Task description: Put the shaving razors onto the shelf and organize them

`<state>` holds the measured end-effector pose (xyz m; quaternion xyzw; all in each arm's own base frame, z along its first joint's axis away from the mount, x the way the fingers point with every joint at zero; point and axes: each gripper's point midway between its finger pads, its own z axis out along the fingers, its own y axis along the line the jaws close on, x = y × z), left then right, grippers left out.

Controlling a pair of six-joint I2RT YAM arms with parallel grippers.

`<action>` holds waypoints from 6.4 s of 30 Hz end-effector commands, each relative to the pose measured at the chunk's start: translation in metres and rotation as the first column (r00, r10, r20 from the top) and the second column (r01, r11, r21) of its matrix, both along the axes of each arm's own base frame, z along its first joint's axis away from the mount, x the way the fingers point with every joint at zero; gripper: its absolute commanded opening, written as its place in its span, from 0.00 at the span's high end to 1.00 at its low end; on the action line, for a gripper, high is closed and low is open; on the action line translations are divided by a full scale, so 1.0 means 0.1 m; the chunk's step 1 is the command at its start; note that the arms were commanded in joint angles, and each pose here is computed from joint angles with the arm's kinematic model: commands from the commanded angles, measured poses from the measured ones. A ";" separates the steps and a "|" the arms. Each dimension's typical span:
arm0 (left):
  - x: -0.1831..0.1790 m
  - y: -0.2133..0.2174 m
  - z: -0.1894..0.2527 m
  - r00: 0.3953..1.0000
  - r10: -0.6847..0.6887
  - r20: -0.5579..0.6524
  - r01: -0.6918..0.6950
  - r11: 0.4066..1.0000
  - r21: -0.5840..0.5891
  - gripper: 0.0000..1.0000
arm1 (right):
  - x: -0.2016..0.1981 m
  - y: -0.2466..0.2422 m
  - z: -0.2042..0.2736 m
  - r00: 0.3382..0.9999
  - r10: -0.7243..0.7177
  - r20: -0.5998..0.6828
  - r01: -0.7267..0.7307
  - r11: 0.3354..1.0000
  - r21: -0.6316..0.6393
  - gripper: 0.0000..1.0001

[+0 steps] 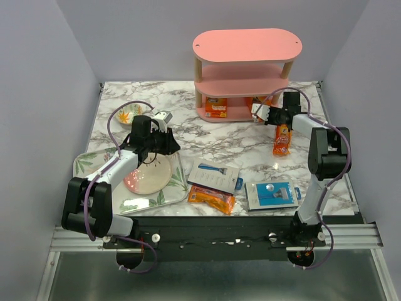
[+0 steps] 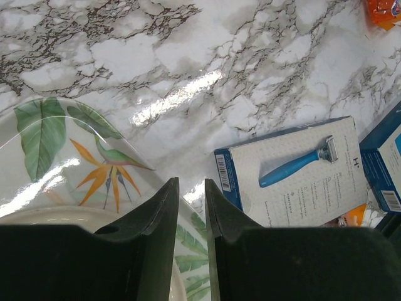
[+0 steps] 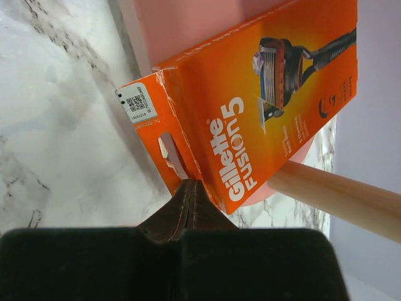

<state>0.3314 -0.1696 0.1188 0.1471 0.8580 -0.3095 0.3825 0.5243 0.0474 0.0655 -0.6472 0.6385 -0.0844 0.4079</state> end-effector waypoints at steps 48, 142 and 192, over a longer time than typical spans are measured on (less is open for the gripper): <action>0.00 -0.18 0.22 0.999 -0.035 0.024 0.037 0.993 -0.112 0.55 | -1.29 0.56 0.61 0.987 0.054 -0.153 -0.037 0.993 0.109 0.38; -0.10 -0.86 0.20 0.996 0.028 -0.090 -0.029 1.000 -0.011 0.01 | -2.04 1.35 0.17 0.522 -0.400 -0.754 0.709 0.694 0.123 0.00; -0.54 -1.09 -0.93 0.860 0.132 -0.492 -0.235 0.960 -0.154 0.01 | -2.39 1.25 -0.61 -0.179 -0.048 -0.983 0.912 0.366 -0.184 0.99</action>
